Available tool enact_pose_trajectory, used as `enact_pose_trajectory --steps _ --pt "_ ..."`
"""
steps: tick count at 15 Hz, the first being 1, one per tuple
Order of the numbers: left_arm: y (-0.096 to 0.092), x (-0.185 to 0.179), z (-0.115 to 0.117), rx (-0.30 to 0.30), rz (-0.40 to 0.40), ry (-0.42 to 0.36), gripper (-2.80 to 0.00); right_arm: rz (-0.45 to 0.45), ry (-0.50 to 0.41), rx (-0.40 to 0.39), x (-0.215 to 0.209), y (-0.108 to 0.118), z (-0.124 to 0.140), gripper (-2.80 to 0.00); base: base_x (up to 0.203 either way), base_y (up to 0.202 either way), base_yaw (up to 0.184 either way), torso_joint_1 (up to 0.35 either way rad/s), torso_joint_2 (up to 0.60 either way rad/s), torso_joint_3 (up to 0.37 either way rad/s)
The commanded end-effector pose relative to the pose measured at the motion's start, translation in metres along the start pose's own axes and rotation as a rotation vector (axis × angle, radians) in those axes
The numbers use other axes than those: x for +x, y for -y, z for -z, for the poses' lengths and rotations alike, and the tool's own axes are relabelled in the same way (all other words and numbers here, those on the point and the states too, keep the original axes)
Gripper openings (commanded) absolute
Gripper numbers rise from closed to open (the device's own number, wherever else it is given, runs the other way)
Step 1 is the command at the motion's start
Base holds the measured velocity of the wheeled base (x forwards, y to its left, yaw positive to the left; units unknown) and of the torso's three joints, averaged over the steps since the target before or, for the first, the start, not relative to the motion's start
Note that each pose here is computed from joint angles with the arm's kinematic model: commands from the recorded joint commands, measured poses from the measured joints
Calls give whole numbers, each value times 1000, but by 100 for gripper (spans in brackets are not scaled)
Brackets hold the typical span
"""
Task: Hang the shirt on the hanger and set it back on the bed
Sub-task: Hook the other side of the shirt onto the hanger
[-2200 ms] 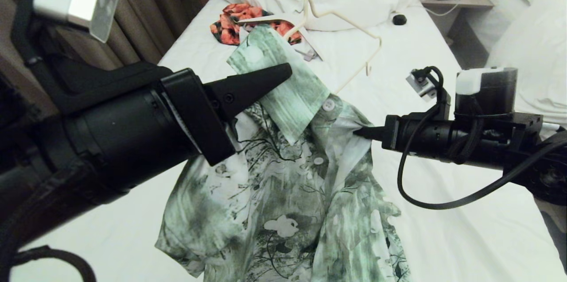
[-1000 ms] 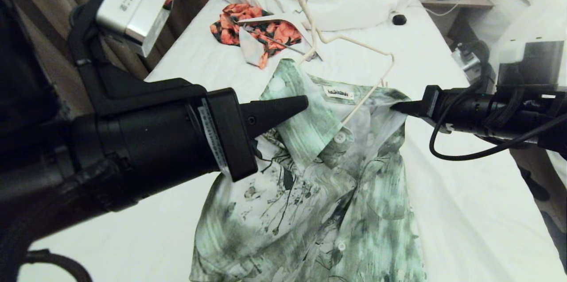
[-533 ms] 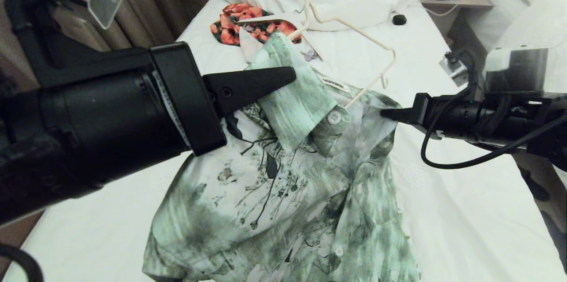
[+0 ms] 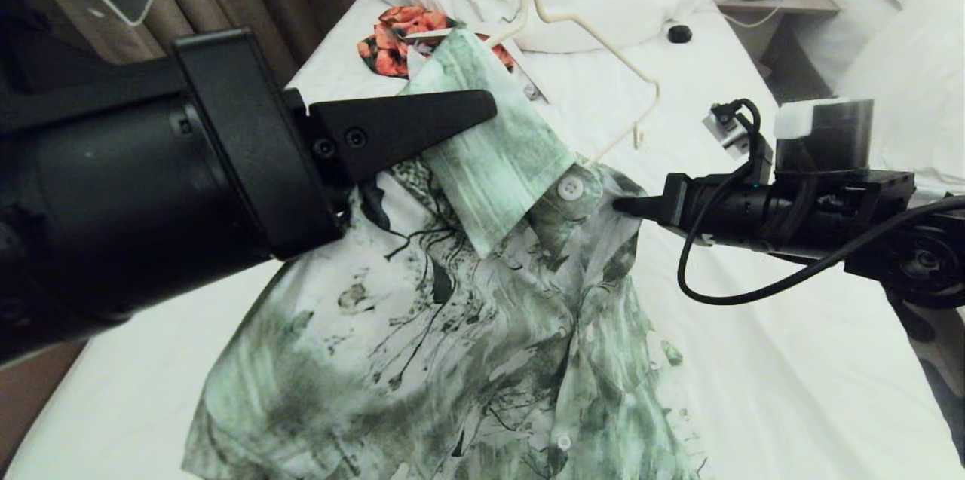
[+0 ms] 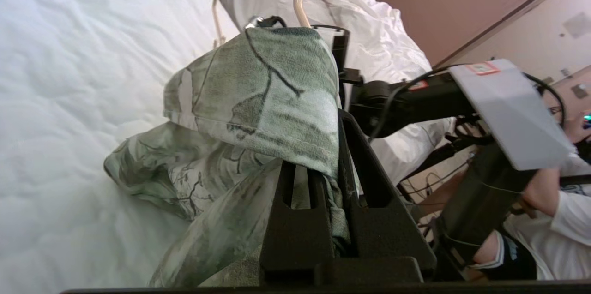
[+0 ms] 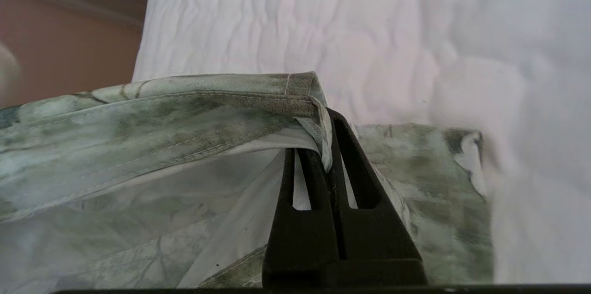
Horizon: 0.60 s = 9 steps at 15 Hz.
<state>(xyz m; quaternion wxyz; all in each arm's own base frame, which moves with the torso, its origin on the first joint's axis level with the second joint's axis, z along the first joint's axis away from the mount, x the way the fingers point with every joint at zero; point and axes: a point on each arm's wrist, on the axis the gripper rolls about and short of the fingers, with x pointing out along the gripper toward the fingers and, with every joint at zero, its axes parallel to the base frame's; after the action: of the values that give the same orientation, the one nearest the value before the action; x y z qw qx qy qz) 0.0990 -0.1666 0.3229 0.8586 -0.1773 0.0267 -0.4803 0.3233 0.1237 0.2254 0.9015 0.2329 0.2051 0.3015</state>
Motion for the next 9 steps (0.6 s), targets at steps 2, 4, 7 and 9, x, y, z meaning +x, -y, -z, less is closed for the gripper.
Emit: enact_pose_trajectory --steps 2,4,7,9 --pt "5 -8 -2 -5 22 -14 -280 -2 10 2 10 6 2 -280 0 0 0 0 0 0" --pt "7 -8 -1 -27 23 -38 -280 -2 18 0 12 7 -1 -280 0 0 0 0 0 0" --pt "10 -8 -2 -38 36 -47 -280 -2 19 0 13 9 -1 -280 0 0 0 0 0 0" --pt "10 -6 1 -39 34 -70 -280 -4 37 -5 12 8 -7 -280 0 0 0 0 0 0"
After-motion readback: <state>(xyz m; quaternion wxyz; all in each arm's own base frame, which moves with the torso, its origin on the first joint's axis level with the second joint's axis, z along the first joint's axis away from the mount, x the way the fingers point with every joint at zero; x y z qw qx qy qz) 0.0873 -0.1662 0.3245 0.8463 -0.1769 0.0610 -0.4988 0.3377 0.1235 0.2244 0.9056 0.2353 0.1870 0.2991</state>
